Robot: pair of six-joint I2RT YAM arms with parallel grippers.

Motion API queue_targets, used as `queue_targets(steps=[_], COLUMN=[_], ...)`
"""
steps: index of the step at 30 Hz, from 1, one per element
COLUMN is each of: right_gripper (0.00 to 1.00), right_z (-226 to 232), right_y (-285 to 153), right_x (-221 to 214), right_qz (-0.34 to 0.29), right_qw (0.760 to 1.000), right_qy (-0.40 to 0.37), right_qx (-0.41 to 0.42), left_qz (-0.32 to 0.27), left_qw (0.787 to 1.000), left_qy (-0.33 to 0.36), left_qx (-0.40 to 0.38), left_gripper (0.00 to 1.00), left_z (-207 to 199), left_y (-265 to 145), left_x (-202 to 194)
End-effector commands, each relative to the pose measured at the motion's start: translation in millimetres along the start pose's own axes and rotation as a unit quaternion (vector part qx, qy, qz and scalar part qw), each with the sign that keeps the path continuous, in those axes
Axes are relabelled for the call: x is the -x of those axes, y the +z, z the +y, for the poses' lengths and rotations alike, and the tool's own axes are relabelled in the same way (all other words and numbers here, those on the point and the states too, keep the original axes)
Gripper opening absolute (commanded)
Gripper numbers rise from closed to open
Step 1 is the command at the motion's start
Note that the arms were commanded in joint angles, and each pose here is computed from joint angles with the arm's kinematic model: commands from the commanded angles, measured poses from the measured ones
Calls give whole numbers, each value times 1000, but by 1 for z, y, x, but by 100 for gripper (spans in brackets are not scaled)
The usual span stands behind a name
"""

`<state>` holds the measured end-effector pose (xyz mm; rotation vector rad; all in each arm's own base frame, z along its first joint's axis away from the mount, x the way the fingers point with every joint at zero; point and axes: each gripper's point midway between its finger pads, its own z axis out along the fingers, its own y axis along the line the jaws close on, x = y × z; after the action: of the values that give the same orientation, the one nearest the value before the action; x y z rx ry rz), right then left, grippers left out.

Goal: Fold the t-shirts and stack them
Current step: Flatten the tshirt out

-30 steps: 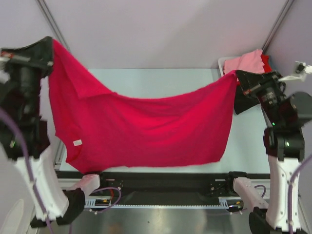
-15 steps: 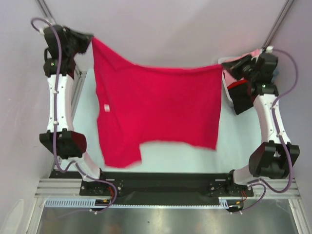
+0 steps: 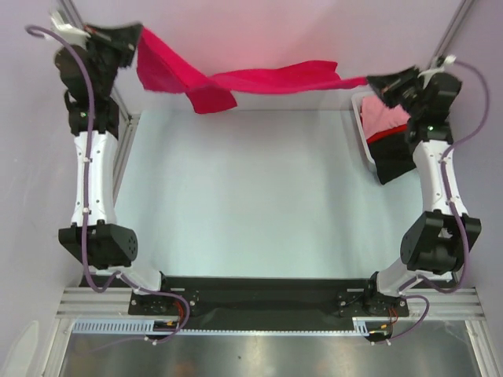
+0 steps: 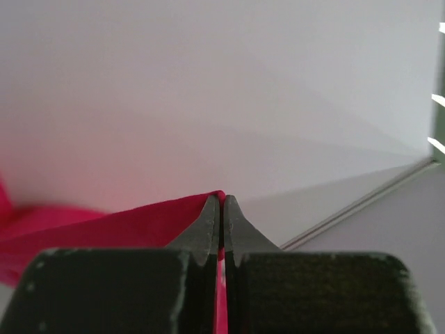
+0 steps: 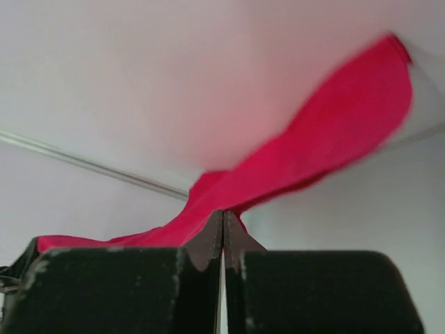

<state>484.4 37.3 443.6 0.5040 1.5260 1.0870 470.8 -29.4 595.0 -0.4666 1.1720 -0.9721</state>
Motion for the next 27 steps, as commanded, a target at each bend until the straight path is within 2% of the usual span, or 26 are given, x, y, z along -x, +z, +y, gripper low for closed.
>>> queue_targets(steps=[1,4,5,7,8,9,11,13,14,16,17,19,20,22,27], right_gripper=[0,0,0,0,0,0,0,0,0,0,0,0,0,0,0], right_z=[-62,-108,-116,-143,-153,-168,-180,-198,-202,-212,-217,-225,-229,-240,-243], right_y=[9,4,3,-4,-8,-14,-24,-41,-47,-64,-79,-98,-113,-135,-176], right_x=[-37,-66,-72,-93,-100,-112,-124,-145,-153,-170,-181,-194,-200,-218,-235], right_qz=[42,63,67,79,83,88,96,111,124,144,153,164,164,173,179], right_qw=[998,993,992,988,986,984,981,975,974,967,965,959,957,949,939], right_qy=[44,68,72,88,93,101,97,103,98,98,85,81,64,64,43], right_qx=[-32,-68,-76,-97,-106,-121,-135,-160,-161,-183,-195,-217,-230,-256,-291], left_qz=[33,44,58,52,65,60,83,85,109,112,126,115,124,116,106], left_qw=[998,994,988,986,978,978,962,960,946,946,937,939,927,922,920], left_qy=[4,-2,-11,-8,-16,-19,-35,-39,-47,-36,-35,-17,-17,-5,3], left_qx=[53,103,142,156,199,201,256,264,302,303,323,324,353,371,376], left_gripper=[0,0,0,0,0,0,0,0,0,0,0,0,0,0,0], left_z=[62,98,131,131,163,157,194,198,223,224,239,237,250,253,252], left_y=[-12,-49,-66,-92,-113,-128,-165,-190,-216,-239,-259,-280,-301,-326,-355], left_x=[-40,-68,-89,-93,-112,-112,-141,-152,-174,-180,-195,-193,-203,-203,-205])
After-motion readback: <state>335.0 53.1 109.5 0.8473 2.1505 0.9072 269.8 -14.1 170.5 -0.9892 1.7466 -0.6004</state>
